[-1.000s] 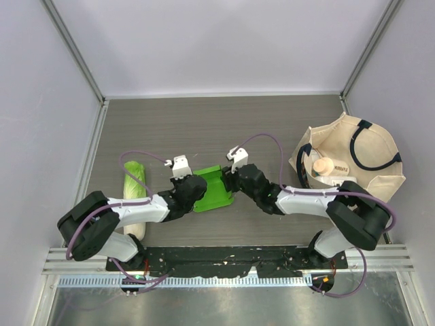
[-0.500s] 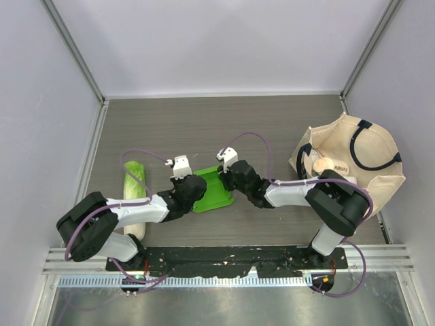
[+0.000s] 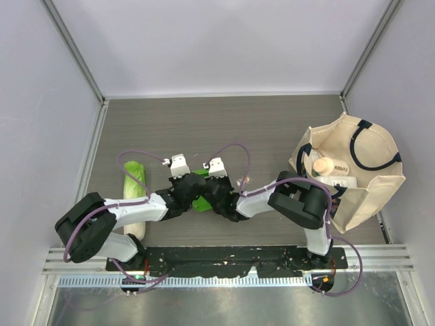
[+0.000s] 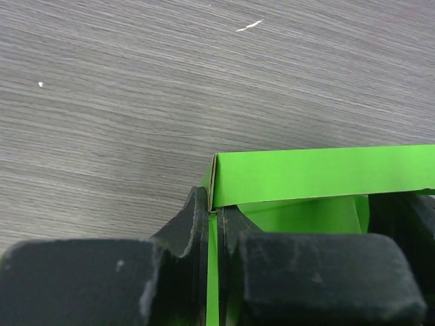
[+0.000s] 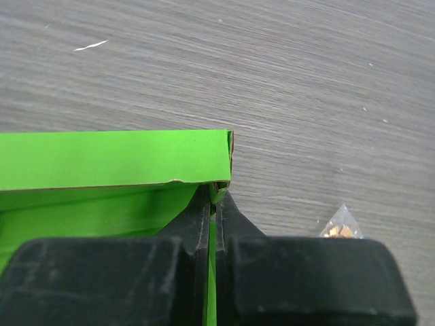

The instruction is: Fold the paper box

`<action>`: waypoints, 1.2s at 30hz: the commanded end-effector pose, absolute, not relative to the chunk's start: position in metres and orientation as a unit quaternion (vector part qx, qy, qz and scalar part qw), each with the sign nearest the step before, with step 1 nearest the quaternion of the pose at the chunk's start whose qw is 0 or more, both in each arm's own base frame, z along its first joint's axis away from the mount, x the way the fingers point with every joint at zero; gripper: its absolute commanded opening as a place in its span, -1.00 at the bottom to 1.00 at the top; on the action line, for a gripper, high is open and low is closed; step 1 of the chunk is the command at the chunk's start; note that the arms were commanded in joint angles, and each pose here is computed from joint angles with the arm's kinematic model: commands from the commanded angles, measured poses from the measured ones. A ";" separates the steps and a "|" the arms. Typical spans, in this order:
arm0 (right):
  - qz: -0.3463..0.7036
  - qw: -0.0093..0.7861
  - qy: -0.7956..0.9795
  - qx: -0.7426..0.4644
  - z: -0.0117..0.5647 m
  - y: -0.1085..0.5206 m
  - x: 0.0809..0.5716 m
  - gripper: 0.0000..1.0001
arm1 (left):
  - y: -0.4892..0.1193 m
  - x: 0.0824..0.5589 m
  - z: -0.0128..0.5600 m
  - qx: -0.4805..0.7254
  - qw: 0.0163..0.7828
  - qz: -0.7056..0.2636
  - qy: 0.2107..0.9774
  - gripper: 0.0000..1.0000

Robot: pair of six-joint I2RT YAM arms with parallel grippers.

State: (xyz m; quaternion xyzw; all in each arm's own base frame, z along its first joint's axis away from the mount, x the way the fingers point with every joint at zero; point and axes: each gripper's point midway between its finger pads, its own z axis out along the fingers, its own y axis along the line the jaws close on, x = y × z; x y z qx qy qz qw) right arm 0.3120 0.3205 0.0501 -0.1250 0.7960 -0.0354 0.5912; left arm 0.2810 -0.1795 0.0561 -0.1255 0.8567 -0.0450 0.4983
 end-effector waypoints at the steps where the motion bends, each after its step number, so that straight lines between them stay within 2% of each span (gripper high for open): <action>1: -0.099 0.638 0.764 0.009 0.080 0.295 0.318 -1.00 | -0.186 0.275 0.052 -0.148 0.487 -0.054 0.859 -1.00; 6: 0.033 0.614 0.786 -0.072 0.073 0.321 0.314 -0.97 | -0.185 0.272 0.045 -0.144 0.481 -0.053 0.863 -1.00; 7: 0.073 0.615 0.781 -0.082 0.085 0.326 0.311 -0.78 | -0.184 0.272 0.045 -0.143 0.482 -0.049 0.863 -1.00; 9: 0.103 0.595 0.791 -0.100 0.081 0.318 0.308 -0.59 | -0.180 0.272 0.045 -0.140 0.485 -0.041 0.862 -1.00; 10: 0.141 0.588 0.787 -0.118 0.093 0.324 0.302 -0.26 | -0.178 0.272 0.046 -0.138 0.487 -0.036 0.861 -1.00; 12: 0.157 0.571 0.795 -0.129 0.092 0.310 0.296 -0.06 | -0.176 0.272 0.046 -0.135 0.491 -0.033 0.860 -1.00; 13: 0.202 0.562 0.788 -0.150 0.106 0.315 0.286 0.09 | -0.174 0.272 0.046 -0.133 0.492 -0.030 0.860 -1.00; 16: 0.232 0.505 0.809 -0.192 0.091 0.305 0.267 0.23 | -0.175 0.272 0.046 -0.127 0.490 -0.031 0.862 -1.00; 19: 0.218 0.478 0.833 -0.173 0.086 0.285 0.262 0.26 | -0.178 0.271 0.047 -0.124 0.486 -0.035 0.864 -1.00; 21: 0.266 0.447 0.834 -0.185 0.087 0.288 0.254 0.26 | -0.178 0.270 0.048 -0.123 0.484 -0.036 0.866 -1.00; 23: 0.270 0.446 0.827 -0.209 0.088 0.291 0.251 0.24 | -0.179 0.269 0.046 -0.122 0.480 -0.041 0.868 -1.00; 29: 0.227 0.551 0.770 -0.227 0.107 0.286 0.283 0.02 | -0.181 0.265 0.044 -0.115 0.471 -0.044 0.873 -1.00; 36: 0.210 0.590 0.743 -0.236 0.120 0.302 0.307 -0.07 | -0.177 0.262 0.048 -0.114 0.465 -0.035 0.877 -1.00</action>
